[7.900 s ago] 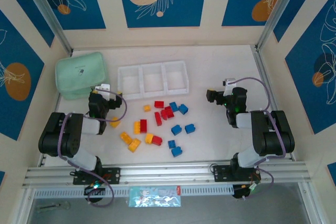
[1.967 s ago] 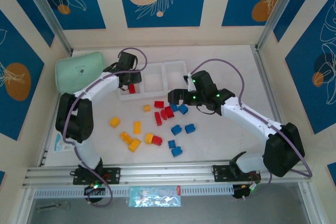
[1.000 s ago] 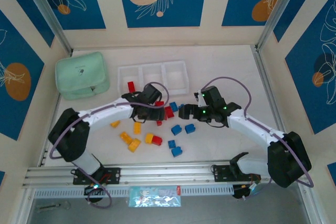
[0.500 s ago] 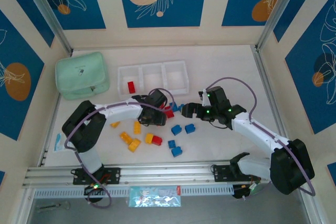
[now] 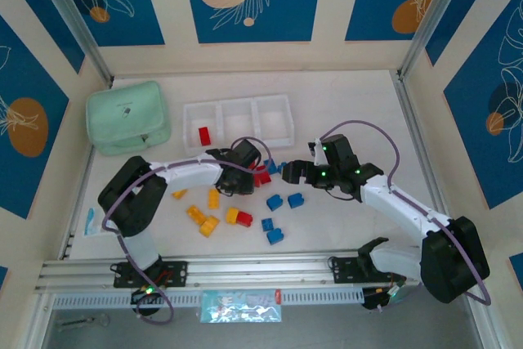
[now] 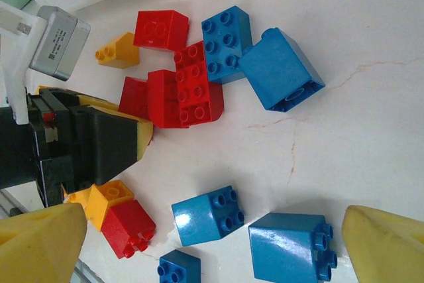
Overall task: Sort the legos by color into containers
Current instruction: Pick up the lego from the center of the table, then place the lego in the container.
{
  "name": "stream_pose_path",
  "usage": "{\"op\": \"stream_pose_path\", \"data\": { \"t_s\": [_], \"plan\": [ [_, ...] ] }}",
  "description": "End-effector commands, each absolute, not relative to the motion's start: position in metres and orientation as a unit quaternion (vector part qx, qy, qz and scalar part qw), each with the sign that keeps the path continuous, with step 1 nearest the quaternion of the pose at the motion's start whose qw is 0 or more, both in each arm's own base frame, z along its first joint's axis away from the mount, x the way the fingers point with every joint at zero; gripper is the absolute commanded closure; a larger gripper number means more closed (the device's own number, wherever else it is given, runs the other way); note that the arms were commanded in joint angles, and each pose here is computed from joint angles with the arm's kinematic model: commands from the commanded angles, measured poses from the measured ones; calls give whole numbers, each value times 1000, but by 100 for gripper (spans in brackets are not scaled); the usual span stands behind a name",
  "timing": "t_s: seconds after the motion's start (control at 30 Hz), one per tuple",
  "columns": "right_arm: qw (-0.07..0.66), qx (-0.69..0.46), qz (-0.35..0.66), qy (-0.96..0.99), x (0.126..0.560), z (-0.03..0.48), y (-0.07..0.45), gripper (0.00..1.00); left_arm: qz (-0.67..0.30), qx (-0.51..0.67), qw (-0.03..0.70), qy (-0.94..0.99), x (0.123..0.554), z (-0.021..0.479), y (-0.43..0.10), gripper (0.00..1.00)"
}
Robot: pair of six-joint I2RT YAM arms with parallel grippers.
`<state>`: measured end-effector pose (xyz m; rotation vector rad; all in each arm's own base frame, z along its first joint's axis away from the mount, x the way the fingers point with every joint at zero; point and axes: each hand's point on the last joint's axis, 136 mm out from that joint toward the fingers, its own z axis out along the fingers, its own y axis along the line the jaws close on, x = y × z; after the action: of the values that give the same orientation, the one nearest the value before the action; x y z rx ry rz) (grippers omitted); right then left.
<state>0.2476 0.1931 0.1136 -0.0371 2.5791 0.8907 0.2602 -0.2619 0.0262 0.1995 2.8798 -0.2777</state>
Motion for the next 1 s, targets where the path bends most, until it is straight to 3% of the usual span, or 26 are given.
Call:
{"op": "stream_pose_path", "data": {
  "t_s": [0.0, 0.27, 0.53, 0.7, 0.97],
  "plan": [
    [210, -25, 329, 920, 246, 121, 195, 1, -96, 72, 127, 985, 257, 29, -261, 75],
    [216, -56, 342, 913, 243, 137, 205, 1, -94, 78, 153, 981, 254, 61, -249, 82],
    [219, -104, 349, 905, 242, 152, 238, 1, -59, 71, 242, 966, 270, 122, -210, 83],
    [224, -111, 352, 902, 249, 160, 258, 1, -24, 40, 291, 956, 306, 155, -178, 83],
    [236, -109, 357, 897, 265, 167, 273, 1, -5, -4, 314, 949, 381, 165, -150, 83]
  ]
}}
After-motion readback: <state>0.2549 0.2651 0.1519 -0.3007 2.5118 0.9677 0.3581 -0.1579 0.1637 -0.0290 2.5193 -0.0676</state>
